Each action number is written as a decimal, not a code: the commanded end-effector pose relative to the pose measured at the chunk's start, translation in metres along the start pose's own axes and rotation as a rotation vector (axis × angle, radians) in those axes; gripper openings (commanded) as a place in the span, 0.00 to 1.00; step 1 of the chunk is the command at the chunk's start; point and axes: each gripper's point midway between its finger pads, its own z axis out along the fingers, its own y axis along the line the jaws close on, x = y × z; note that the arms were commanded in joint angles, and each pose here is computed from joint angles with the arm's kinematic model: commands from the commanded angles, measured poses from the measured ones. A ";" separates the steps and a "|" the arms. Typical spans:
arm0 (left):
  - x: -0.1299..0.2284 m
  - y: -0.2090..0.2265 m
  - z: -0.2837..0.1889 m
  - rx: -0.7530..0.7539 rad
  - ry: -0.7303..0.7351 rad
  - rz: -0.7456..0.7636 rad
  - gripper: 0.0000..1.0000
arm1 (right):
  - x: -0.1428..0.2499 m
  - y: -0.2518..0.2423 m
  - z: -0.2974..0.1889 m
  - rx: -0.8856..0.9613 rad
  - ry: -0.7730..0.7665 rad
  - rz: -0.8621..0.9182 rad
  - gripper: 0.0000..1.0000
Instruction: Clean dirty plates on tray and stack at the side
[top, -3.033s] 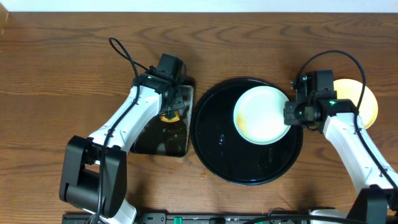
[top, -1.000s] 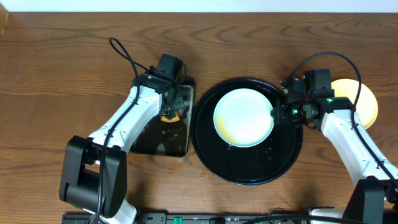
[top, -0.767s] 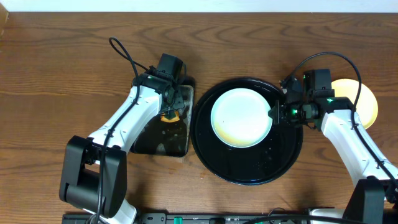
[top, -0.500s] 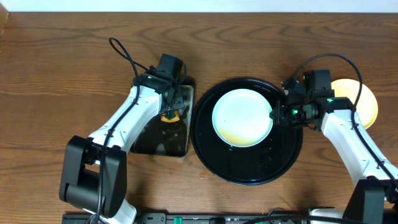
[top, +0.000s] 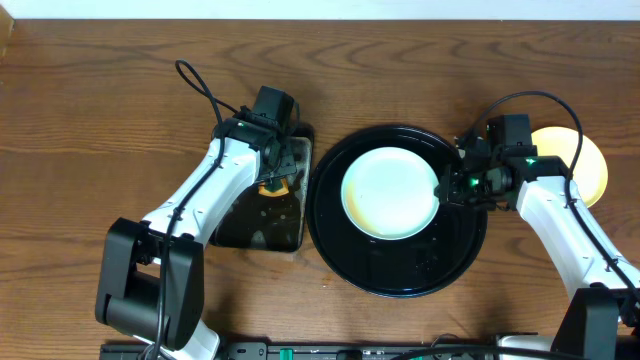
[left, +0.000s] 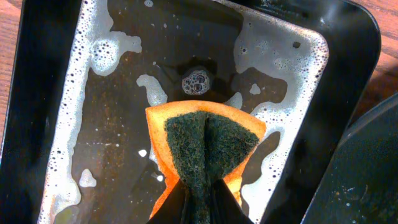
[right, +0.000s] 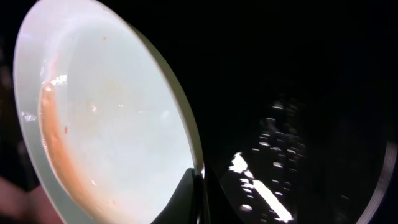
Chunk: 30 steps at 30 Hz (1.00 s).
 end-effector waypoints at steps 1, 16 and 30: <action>0.001 0.004 -0.001 -0.012 -0.005 0.015 0.10 | -0.014 -0.015 -0.005 0.089 -0.052 0.041 0.01; 0.001 0.004 -0.002 -0.012 -0.005 0.015 0.10 | -0.013 0.007 -0.005 -0.038 -0.036 -0.050 0.01; 0.001 0.004 -0.001 -0.012 -0.005 0.015 0.10 | -0.018 0.004 -0.005 -0.016 -0.057 -0.037 0.01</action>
